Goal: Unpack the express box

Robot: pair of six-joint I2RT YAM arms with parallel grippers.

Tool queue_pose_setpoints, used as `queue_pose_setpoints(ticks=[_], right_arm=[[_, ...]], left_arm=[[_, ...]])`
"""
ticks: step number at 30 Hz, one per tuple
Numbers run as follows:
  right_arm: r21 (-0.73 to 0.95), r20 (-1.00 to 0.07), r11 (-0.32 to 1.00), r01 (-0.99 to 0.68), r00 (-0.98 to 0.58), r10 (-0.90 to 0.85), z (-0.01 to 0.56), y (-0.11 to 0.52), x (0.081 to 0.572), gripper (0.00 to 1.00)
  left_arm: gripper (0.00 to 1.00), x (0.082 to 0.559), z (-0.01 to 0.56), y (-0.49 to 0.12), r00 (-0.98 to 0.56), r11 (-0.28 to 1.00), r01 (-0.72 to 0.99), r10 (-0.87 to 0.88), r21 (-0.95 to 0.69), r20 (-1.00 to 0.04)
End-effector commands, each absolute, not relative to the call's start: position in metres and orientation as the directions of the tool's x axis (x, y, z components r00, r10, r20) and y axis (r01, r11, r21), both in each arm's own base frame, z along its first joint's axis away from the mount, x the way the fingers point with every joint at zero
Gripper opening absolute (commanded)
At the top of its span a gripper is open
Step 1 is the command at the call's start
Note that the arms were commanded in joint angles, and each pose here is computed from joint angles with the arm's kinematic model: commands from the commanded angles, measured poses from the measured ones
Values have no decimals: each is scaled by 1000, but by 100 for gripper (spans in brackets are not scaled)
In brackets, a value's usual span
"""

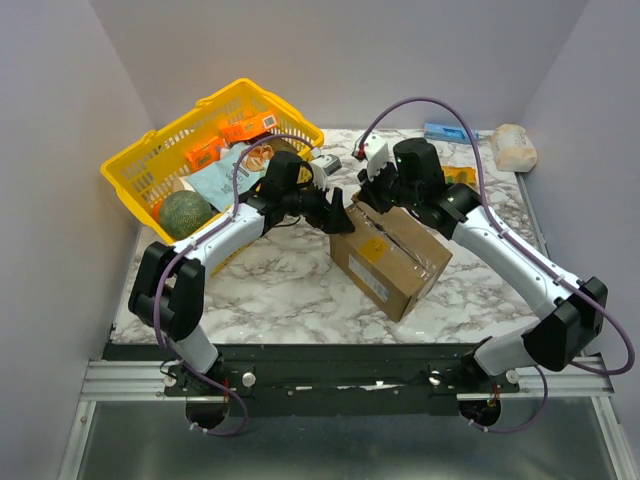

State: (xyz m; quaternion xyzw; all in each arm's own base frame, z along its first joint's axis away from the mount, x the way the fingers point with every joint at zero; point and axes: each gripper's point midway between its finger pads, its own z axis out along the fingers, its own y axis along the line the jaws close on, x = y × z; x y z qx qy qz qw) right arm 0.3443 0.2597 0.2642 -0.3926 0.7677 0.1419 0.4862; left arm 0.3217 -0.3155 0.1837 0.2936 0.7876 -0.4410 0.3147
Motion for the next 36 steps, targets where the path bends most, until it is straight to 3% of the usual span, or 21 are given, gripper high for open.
queue_pose_setpoints(ticks=[1, 36], right_arm=[[-189, -849, 652, -734, -212, -484, 266, 258, 347, 0], [-157, -797, 677, -719, -313, -517, 256, 226, 310, 0]], left_arm=[[81, 321, 160, -310, -672, 471, 707, 215, -527, -709], [81, 332, 149, -304, -705, 530, 658, 184, -535, -685]])
